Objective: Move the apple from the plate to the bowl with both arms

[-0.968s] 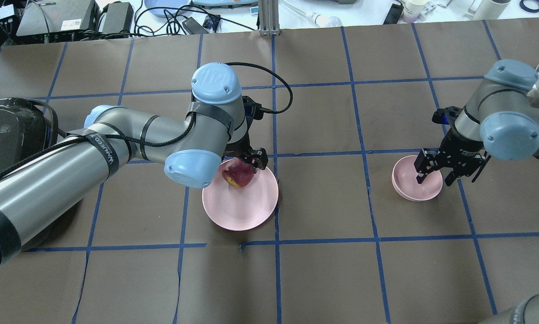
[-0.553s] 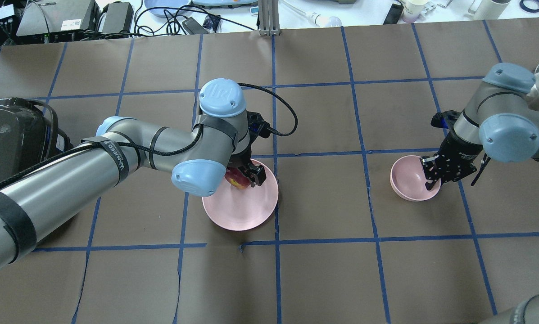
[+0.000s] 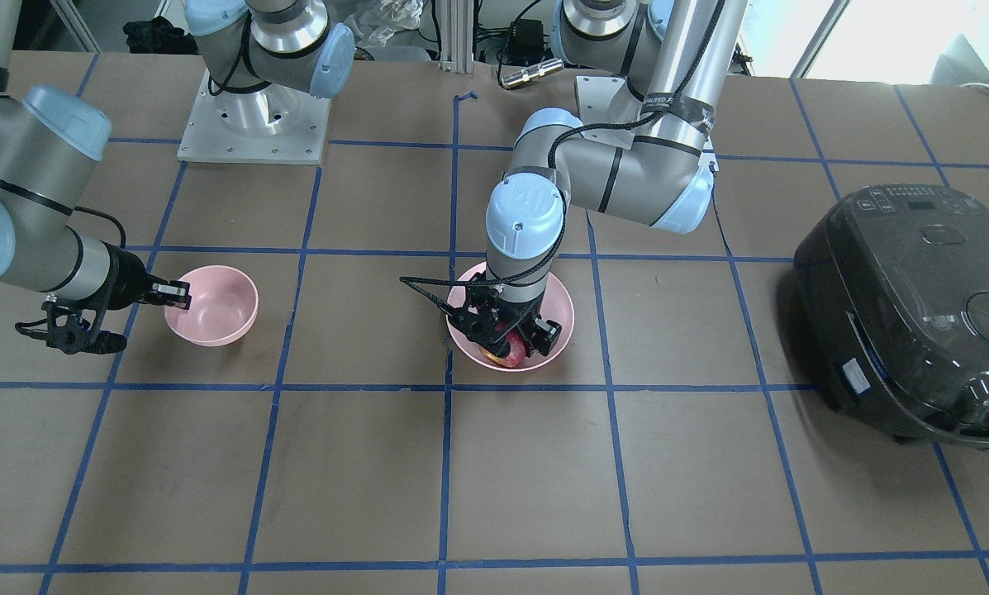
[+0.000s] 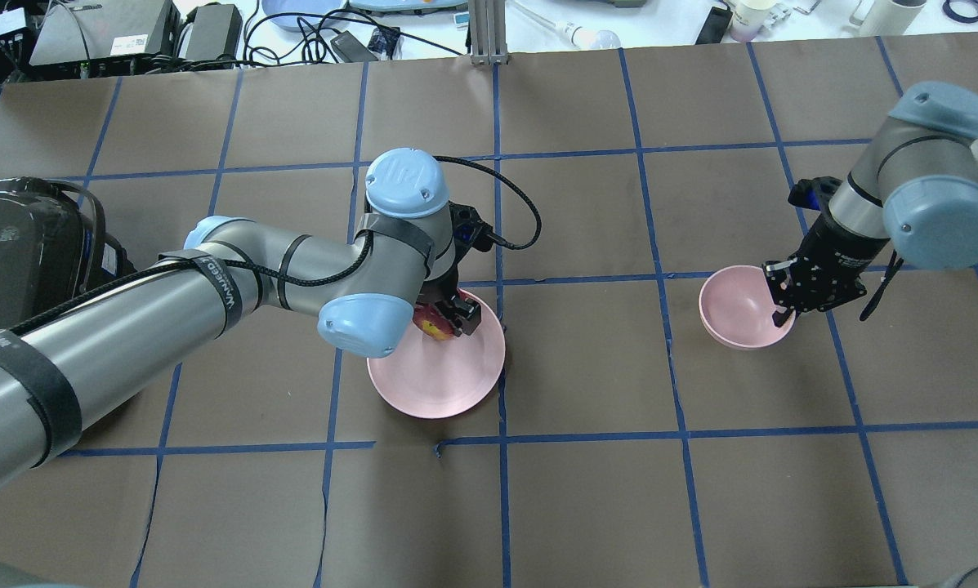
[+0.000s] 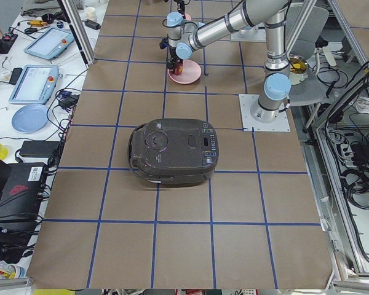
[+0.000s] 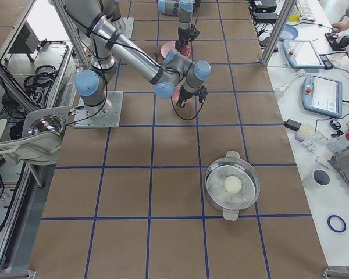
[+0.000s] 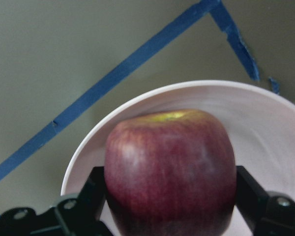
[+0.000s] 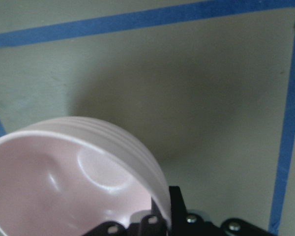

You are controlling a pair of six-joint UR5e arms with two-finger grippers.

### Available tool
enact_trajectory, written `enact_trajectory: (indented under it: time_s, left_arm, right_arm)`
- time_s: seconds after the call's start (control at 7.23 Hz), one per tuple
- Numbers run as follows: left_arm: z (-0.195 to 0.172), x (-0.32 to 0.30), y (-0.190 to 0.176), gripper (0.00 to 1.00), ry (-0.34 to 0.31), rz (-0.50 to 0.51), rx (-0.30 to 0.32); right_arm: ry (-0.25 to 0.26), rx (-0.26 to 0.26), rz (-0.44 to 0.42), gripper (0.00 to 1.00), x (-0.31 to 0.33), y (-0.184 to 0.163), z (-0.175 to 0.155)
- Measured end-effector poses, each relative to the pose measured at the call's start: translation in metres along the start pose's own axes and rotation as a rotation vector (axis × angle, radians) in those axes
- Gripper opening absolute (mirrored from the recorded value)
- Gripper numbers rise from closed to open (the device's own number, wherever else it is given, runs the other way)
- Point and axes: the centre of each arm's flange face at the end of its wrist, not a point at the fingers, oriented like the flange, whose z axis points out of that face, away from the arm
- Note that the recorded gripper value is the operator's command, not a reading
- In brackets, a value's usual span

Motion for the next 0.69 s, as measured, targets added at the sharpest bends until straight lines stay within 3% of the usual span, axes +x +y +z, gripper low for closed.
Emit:
enact_trajectory:
  time_s: [0.28, 0.69]
  left_arm:
    - [-0.022, -0.004, 0.0, 0.25, -0.015, -0.042, 0.041]
    - [-0.071, -0.015, 0.006, 0.25, -0.02, -0.374, 0.12]
  right_arm:
    - [-0.033, 0.006, -0.018, 0.0, -0.067, 0.006, -0.001]
    - [-0.083, 0.049, -0.119, 0.0, -0.147, 0.022, 0.045]
